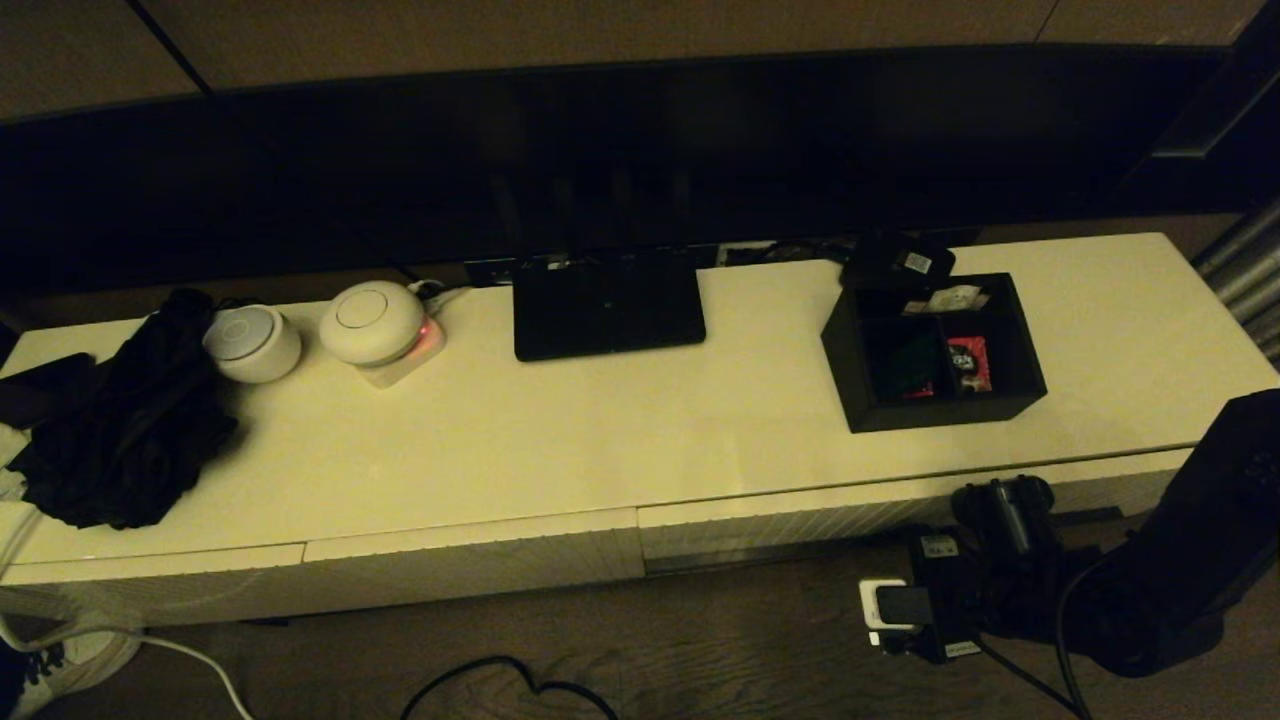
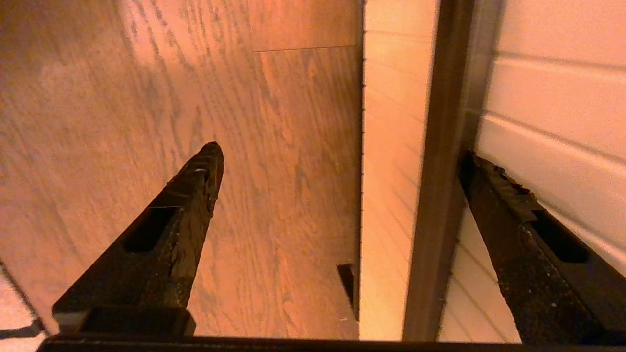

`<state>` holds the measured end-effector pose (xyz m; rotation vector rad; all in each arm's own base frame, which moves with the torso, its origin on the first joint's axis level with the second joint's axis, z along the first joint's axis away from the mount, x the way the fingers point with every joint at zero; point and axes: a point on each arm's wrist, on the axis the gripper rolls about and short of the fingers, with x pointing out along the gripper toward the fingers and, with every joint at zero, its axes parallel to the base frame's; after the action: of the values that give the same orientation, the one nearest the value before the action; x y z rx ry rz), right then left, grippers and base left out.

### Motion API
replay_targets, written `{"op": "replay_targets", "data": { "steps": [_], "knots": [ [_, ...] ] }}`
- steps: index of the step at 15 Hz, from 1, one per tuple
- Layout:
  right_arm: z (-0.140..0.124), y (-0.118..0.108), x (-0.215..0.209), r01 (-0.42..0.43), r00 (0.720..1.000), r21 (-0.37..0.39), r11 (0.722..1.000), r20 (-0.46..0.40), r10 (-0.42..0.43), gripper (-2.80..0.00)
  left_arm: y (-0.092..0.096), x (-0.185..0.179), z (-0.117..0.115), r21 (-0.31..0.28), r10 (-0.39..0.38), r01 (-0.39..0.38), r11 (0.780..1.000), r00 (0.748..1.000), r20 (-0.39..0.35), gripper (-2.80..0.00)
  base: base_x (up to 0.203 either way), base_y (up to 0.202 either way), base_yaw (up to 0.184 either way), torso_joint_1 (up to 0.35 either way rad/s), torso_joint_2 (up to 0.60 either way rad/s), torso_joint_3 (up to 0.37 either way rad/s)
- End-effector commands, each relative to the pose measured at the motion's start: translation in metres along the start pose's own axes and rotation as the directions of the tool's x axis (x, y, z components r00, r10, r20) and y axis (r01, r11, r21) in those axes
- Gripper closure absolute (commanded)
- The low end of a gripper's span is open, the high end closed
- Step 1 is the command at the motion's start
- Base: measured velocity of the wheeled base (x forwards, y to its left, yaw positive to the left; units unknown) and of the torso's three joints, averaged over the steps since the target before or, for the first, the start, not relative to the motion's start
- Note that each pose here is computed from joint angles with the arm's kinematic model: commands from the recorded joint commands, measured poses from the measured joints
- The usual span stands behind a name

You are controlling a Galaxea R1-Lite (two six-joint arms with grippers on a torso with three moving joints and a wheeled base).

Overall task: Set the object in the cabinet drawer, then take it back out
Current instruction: Open the drawer

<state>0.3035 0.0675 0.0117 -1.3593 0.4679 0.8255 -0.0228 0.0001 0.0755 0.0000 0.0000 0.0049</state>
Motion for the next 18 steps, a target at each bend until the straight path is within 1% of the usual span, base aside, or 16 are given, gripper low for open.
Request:
{"op": "replay_targets", "data": {
  "steps": [1,13,18],
  "knots": [
    [-0.001,0.003,0.003,-0.013,1.0,-0.006,1.0,0.001,0.013,-2.8,0.0,0.0,-0.001,0.0,0.001,-0.001,1.0,1.0,-0.003,0.0,0.0,0.0,0.0,0.0,0.0,0.0],
    [-0.002,0.026,-0.008,-0.084,0.996,-0.002,0.996,-0.006,0.084,-2.8,0.0,0.0,-0.001,0.0,0.001,-0.001,1.0,1.0,-0.003,0.0,0.0,0.0,0.0,0.0,0.0,0.0],
    [-0.002,0.05,-0.026,-0.12,0.993,-0.006,0.993,-0.006,0.12,-2.8,0.0,0.0,-0.001,0.0,0.001,-0.001,1.0,1.0,-0.003,0.0,0.0,0.0,0.0,0.0,0.0,0.0]
  ]
}}
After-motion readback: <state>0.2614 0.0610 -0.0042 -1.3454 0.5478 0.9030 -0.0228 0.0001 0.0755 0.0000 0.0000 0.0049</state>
